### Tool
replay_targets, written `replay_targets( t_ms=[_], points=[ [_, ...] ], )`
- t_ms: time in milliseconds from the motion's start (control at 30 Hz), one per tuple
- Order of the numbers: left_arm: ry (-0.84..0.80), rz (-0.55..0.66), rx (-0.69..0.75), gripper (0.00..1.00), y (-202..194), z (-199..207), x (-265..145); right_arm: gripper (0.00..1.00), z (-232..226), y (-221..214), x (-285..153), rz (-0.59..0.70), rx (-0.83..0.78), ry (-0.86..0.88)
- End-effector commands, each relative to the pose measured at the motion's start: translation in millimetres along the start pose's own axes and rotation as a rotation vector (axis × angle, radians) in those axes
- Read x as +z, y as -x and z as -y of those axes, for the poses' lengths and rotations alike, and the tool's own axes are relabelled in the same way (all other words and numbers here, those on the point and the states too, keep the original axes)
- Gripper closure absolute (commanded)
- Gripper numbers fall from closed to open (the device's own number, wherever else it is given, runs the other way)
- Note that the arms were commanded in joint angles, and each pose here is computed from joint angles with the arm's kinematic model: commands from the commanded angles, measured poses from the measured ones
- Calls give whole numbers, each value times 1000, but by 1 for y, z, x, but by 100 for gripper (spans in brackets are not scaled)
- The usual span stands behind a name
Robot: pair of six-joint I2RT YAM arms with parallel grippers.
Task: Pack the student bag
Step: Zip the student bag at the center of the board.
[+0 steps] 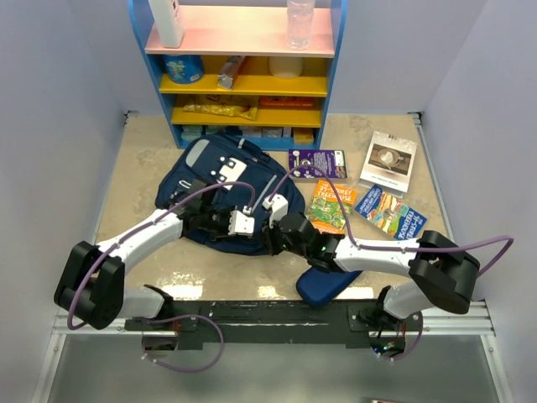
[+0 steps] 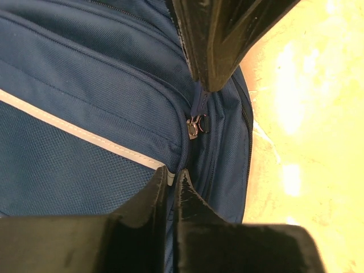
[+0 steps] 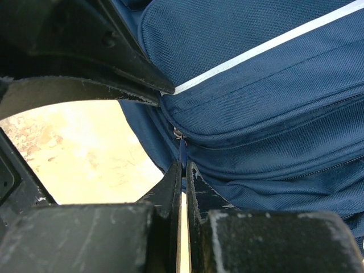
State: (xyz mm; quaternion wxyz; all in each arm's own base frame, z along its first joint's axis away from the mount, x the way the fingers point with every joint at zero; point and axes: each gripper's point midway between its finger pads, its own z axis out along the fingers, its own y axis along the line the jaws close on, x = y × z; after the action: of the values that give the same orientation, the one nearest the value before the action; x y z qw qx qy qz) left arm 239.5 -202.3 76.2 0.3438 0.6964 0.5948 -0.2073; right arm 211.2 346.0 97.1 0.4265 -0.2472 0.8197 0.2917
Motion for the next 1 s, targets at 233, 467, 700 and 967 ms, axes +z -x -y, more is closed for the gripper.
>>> replay_targets(
  t_ms=[233,467,700,967],
  points=[
    [65,-57,36,100,-10,-13,-1,100,14,28,-22,75,-8,-88],
    [38,-106,36,100,-22,1,-7,100,54,26,-35,86,1,-186],
    [-17,-152,50,100,-29,20,-17,100,85,32,-25,79,-10,-251],
    [-101,-210,63,100,-37,45,-32,100,129,58,-13,92,-16,-336]
  ],
)
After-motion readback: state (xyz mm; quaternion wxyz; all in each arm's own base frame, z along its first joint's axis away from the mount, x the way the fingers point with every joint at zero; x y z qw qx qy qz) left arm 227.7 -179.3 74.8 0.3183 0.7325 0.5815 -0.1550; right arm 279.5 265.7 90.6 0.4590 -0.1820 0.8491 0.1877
